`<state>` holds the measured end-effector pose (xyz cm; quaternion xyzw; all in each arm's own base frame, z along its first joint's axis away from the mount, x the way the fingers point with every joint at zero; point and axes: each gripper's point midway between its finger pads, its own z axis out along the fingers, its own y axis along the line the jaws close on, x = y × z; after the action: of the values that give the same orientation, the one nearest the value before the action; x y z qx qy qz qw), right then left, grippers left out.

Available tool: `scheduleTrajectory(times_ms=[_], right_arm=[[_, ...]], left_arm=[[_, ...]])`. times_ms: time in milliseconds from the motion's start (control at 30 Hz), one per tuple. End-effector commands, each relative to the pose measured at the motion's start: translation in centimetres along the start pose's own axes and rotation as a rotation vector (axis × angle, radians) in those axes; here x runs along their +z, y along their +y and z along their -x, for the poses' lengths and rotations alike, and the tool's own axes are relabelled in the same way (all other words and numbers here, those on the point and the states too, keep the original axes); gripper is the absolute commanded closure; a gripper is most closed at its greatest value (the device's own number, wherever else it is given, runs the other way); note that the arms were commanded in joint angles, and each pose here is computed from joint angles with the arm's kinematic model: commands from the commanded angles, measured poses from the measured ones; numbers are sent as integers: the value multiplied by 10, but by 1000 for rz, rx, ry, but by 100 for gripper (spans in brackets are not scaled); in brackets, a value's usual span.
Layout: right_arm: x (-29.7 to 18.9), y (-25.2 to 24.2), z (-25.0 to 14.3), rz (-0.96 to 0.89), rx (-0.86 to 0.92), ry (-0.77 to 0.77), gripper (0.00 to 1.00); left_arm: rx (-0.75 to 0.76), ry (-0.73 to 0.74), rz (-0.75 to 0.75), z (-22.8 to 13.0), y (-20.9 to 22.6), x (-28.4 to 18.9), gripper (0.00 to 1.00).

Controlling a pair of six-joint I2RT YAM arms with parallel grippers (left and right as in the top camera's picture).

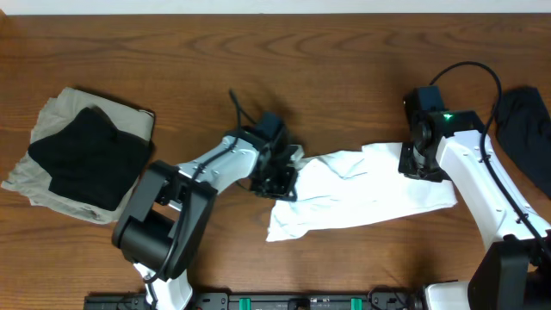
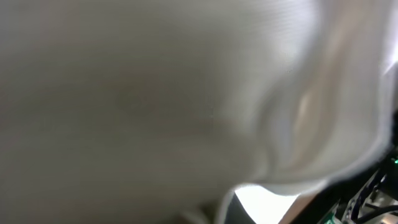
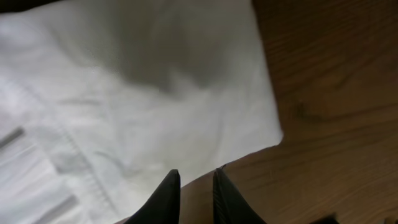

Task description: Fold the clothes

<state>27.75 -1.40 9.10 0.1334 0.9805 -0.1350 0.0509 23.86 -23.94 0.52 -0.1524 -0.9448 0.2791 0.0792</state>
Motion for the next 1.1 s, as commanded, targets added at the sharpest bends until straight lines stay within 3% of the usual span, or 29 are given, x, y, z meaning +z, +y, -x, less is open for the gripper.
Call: scheduleTrajectory(times_ms=[0,133,433,667,833,1067], right_arm=[[-1,-8,1,-14,10,-7,83],[-3,-13,2,-12,26,-13,83],[0,-42,0,-28,123,17,83],[2,-62,-4,-40,159,45,85],[2,-60,-4,-22,166,49,86],[2,-59,-7,-12,163,61,88]], left_arm=[[-75,-36,121,-2,34,-26,94],[-128,-86,209,-9,65,-68,94],[-280,-354,238,-7,106,-174,94],[-364,-434,337,-13,129,-216,94],[-348,-439,332,-7,114,-223,94],[-187,-465,329,20,56,-229,94]])
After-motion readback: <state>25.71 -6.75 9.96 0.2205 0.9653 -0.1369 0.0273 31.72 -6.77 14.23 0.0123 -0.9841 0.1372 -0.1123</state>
